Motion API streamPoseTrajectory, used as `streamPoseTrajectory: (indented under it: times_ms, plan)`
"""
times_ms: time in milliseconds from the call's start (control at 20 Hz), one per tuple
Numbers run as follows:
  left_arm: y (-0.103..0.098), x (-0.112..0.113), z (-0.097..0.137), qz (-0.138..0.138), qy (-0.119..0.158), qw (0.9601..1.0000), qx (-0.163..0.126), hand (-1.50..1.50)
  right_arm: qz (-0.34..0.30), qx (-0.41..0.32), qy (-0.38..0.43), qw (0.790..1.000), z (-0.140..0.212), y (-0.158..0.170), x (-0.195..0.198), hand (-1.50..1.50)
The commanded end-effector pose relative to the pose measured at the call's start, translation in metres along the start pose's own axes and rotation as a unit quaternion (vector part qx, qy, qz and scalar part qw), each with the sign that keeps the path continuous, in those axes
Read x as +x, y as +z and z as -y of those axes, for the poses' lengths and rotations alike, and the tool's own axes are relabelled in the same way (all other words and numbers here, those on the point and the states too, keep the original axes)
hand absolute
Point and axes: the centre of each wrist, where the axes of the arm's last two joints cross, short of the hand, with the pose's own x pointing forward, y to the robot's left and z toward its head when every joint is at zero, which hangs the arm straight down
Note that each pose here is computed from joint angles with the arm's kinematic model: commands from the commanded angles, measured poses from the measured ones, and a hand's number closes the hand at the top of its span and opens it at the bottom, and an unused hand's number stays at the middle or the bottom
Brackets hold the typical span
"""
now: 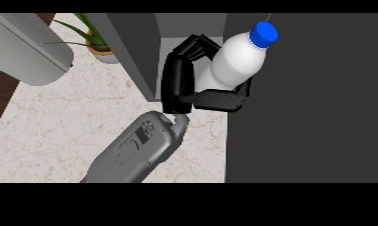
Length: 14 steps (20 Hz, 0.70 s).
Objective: Pick up the bottled water, place it into the cabinet and close the cabinet
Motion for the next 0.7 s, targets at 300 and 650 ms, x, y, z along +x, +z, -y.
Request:
streamPoseTrajectory:
  times_ms: [300, 650]
  plan:
    - [-0.04, -0.022, -0.001, -0.014, -0.052, 0.9984, 0.018, 1.5, 0.027, 0.009, -0.012, 1.0, 0.001, -0.002, 0.024, -1.5]
    - [-0.053, -0.04, -0.013, -0.02, -0.093, 0.9946, 0.041, 1.5, 0.031, 0.008, -0.017, 0.999, 0.003, -0.011, 0.029, -1.5]
